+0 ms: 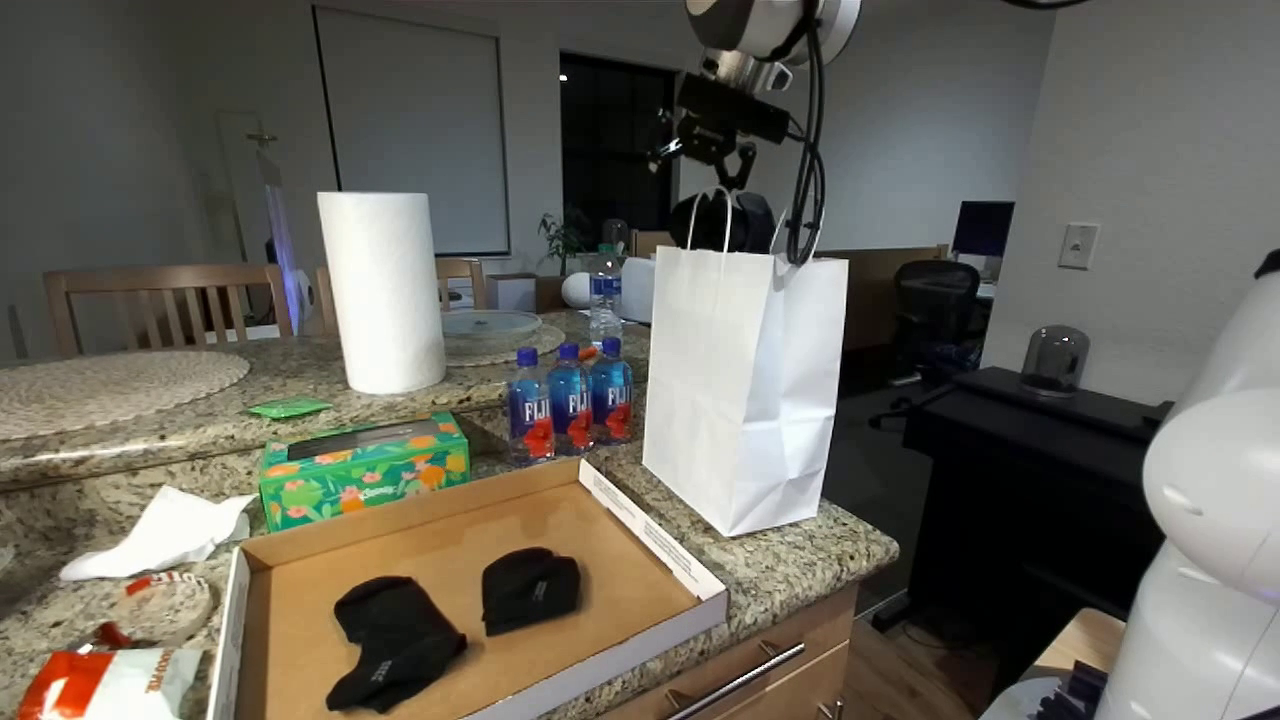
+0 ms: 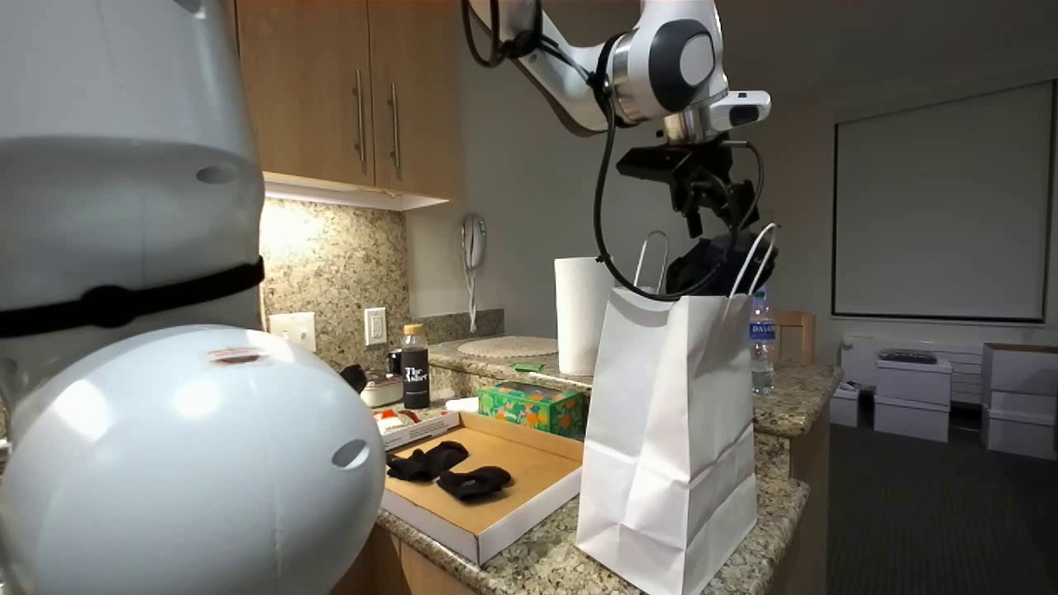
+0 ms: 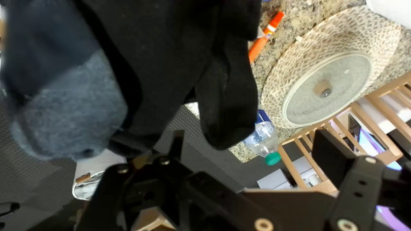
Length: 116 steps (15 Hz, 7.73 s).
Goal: Pick up the socks on the box cover and put them in the paper bag
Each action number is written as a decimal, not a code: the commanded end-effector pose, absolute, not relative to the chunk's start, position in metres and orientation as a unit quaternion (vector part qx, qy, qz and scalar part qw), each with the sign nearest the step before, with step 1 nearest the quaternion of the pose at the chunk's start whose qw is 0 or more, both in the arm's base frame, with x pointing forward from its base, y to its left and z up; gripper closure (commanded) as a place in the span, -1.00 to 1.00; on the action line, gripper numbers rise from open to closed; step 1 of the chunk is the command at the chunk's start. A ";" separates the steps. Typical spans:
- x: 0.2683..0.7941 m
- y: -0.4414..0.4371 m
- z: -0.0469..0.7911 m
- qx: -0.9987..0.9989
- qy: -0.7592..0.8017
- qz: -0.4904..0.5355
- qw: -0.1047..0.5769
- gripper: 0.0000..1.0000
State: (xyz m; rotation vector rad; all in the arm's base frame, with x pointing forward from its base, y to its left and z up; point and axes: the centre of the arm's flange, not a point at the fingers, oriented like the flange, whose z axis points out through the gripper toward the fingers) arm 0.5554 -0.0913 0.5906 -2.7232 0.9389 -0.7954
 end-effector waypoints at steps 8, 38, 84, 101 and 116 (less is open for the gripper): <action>0.531 -0.091 0.603 -0.923 0.289 -0.224 0.119 -1.00; 0.425 0.126 0.696 -0.956 -0.094 -0.269 0.069 -1.00; 0.456 0.229 0.214 -0.984 0.174 -0.026 0.016 -1.00; 0.464 0.231 0.283 -0.987 0.160 -0.016 -0.009 0.95; 0.482 0.219 0.595 -0.988 0.048 -0.147 -0.004 0.88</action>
